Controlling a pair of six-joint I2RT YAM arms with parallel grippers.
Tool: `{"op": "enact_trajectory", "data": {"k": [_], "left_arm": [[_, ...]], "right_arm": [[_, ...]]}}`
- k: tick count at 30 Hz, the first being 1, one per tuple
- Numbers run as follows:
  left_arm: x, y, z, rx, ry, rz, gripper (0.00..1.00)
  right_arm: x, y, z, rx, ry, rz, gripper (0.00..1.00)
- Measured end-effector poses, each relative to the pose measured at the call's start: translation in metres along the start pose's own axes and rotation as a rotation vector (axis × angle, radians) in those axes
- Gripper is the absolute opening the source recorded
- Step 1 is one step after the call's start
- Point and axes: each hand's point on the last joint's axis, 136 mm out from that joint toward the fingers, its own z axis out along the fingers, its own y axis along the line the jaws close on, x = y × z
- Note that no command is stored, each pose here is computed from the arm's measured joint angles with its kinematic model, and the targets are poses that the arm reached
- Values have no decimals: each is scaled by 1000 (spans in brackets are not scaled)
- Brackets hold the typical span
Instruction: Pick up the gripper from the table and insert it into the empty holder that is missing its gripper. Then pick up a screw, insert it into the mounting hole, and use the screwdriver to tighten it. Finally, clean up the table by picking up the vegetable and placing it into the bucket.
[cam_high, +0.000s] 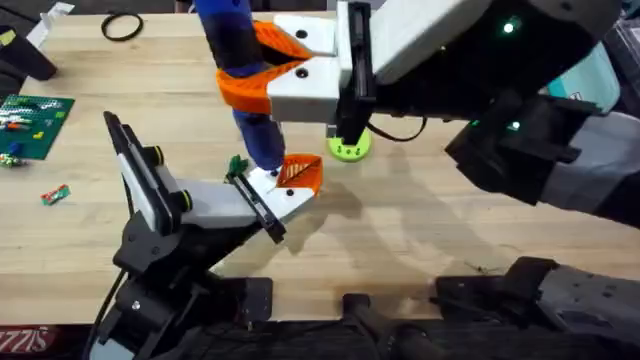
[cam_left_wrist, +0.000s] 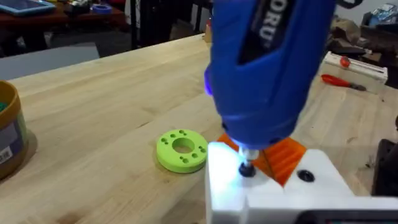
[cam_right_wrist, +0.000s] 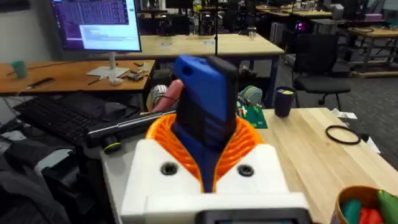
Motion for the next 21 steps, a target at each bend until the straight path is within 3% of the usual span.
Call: {"op": "enact_trajectory", "data": {"k": [21], "left_arm": [[-1,0,0,0,-3,2,12]], "right_arm": [[-5,1,2,-19,-36,7,47]]}}
